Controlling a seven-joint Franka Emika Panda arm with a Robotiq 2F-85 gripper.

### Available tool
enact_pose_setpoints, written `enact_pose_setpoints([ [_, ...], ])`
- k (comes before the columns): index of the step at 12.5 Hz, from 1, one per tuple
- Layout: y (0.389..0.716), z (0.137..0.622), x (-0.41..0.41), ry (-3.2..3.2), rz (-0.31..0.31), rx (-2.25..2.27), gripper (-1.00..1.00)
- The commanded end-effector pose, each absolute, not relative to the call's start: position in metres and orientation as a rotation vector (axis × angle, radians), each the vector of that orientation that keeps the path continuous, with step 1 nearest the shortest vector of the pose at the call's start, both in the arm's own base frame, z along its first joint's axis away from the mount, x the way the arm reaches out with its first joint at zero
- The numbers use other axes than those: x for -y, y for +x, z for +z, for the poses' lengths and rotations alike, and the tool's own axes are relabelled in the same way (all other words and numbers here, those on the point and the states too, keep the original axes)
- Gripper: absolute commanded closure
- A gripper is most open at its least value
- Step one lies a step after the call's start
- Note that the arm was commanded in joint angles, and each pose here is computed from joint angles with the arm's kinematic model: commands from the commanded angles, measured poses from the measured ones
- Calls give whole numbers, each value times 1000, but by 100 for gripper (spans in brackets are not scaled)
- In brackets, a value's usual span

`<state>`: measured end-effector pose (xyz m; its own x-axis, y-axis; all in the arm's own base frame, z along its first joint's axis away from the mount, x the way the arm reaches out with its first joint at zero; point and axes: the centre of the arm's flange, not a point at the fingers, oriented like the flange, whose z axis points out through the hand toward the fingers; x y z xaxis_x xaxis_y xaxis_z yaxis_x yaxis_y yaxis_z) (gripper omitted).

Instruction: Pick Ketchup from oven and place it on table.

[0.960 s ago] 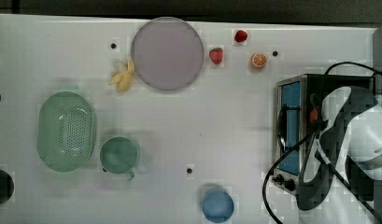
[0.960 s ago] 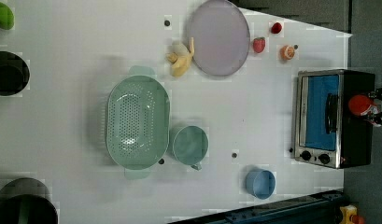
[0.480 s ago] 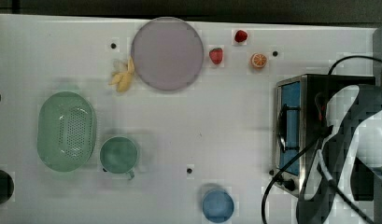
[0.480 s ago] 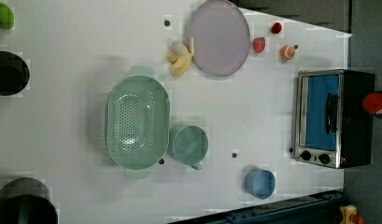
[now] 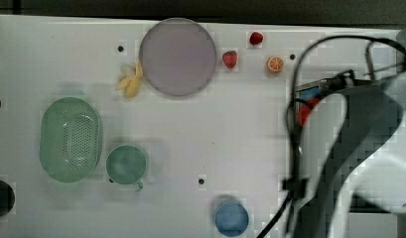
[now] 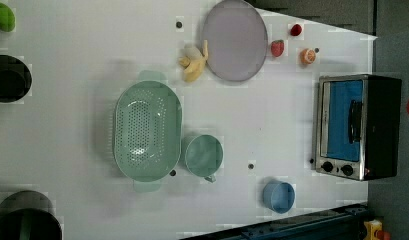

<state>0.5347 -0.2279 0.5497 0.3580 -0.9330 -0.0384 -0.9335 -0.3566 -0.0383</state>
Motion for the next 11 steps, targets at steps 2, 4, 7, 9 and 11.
enact_pose_setpoints([
  [2,565,555,82,-2789,62,-1367,-26],
  [4,564,530,48,-2845,137,-1294,-26],
  [7,558,476,24,-2880,201,-1250,-26],
  [9,553,438,23,-2873,170,-1258,-26],
  [11,542,389,24,-2879,197,-1271,-26],
])
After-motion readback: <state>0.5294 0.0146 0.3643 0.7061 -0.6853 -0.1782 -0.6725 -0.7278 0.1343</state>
